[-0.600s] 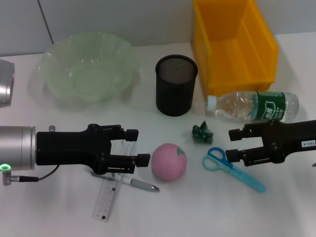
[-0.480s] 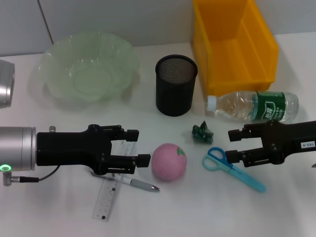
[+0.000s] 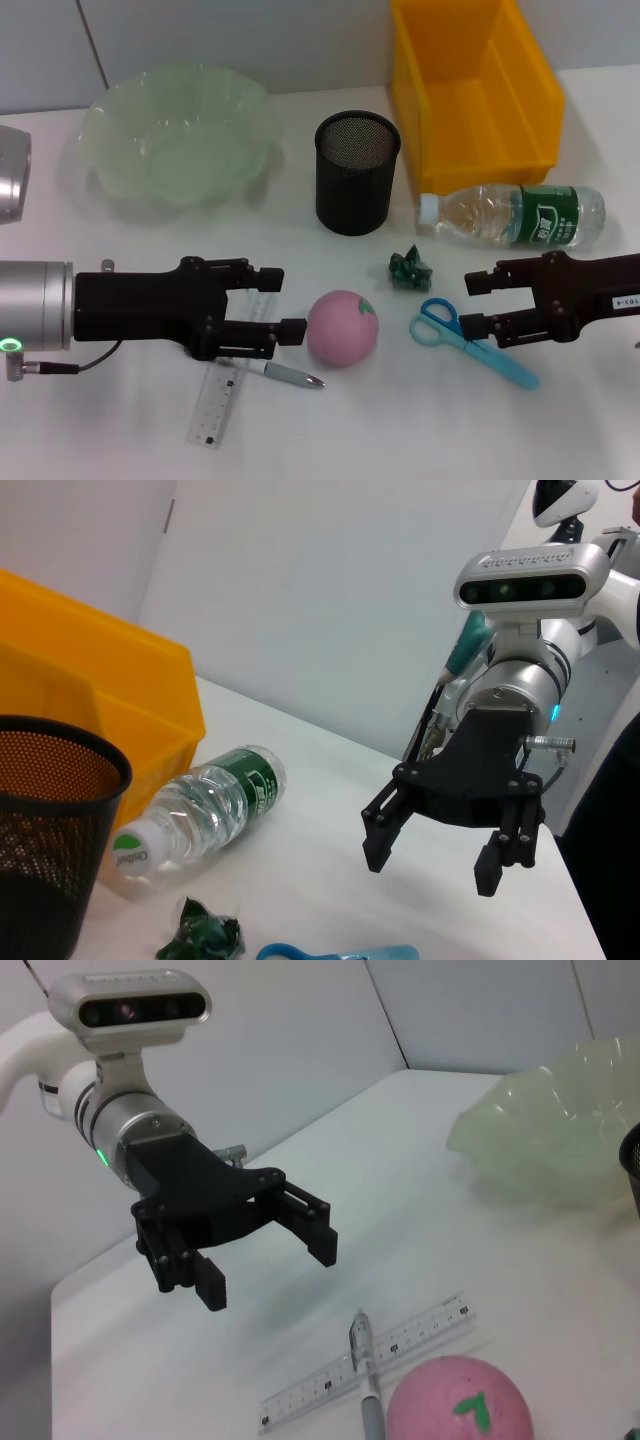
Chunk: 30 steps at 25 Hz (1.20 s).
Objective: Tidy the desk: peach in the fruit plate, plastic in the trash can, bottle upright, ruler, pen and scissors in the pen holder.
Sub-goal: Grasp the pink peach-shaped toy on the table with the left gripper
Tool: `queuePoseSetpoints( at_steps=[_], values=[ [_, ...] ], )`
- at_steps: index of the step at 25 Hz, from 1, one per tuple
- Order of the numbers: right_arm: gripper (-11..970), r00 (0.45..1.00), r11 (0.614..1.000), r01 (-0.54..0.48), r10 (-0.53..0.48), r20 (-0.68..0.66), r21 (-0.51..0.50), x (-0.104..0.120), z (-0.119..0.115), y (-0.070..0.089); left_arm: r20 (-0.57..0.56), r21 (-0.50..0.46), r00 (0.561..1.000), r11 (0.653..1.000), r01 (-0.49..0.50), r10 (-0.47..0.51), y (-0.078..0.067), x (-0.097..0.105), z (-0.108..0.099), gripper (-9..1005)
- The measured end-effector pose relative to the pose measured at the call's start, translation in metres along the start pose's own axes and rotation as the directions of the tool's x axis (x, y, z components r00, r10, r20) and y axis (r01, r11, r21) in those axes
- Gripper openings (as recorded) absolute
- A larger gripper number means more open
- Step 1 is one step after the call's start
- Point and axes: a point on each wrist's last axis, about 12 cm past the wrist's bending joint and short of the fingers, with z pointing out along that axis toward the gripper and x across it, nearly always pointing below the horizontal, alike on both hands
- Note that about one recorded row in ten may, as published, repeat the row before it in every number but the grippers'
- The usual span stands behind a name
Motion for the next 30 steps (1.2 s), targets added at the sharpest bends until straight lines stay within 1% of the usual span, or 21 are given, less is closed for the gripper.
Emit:
queuePoseSetpoints(
  at_steps=[7,14,17,18,21,22,23,25,28,29,30],
  values=[
    [767,1.000,1.000,-0.006,0.006,-0.002,-0.001,0.002,0.000,0.000,-0.007,0.008,1.000,1.000,-0.018,0.018,-0.001,-0.001,0.001,797],
    [767,1.000,1.000,-0.015,0.015,-0.009,0.004,0.006,-0.001,0.001,-0.005,0.002,0.995,0.995,-0.097,0.097,0.002,-0.003,0.009,797],
    [767,1.000,1.000,-0.020,0.020,-0.014,0.002,0.006,-0.001,0.001,-0.021,0.003,0.988,0.989,-0.151,0.151,0.005,-0.004,0.024,797],
    [767,1.000,1.000,-0.022,0.022,-0.015,0.002,0.007,-0.001,0.001,-0.021,0.003,0.988,0.989,-0.151,0.151,0.005,-0.004,0.024,796],
    [767,1.000,1.000,-0.024,0.024,-0.016,0.003,0.007,-0.001,0.001,-0.070,-0.006,0.979,0.981,-0.194,0.193,0.008,-0.003,0.040,796],
    [767,1.000,1.000,-0.025,0.025,-0.016,0.004,0.007,-0.001,0.001,-0.070,-0.006,0.979,0.981,-0.194,0.193,0.008,-0.003,0.040,796],
    [767,1.000,1.000,-0.026,0.026,-0.016,0.005,0.007,-0.001,0.001,-0.096,-0.001,0.972,0.976,-0.216,0.215,0.007,-0.003,0.050,796],
    [767,0.999,1.000,-0.027,0.027,-0.018,0.006,0.008,-0.002,0.001,-0.119,-0.004,0.965,0.971,-0.237,0.235,0.007,-0.004,0.059,796],
    [767,0.999,1.000,-0.028,0.028,-0.020,0.007,0.009,-0.002,0.001,-0.128,-0.005,0.962,0.969,-0.245,0.243,0.007,-0.004,0.062,796],
    [766,0.999,1.000,-0.028,0.028,-0.020,0.007,0.009,-0.002,0.001,-0.158,-0.013,0.951,0.962,-0.272,0.267,0.008,-0.005,0.070,796],
    [766,0.999,1.000,-0.028,0.028,-0.020,0.007,0.009,-0.002,0.001,-0.173,-0.019,0.945,0.959,-0.284,0.277,0.009,-0.005,0.073,796]
  ],
)
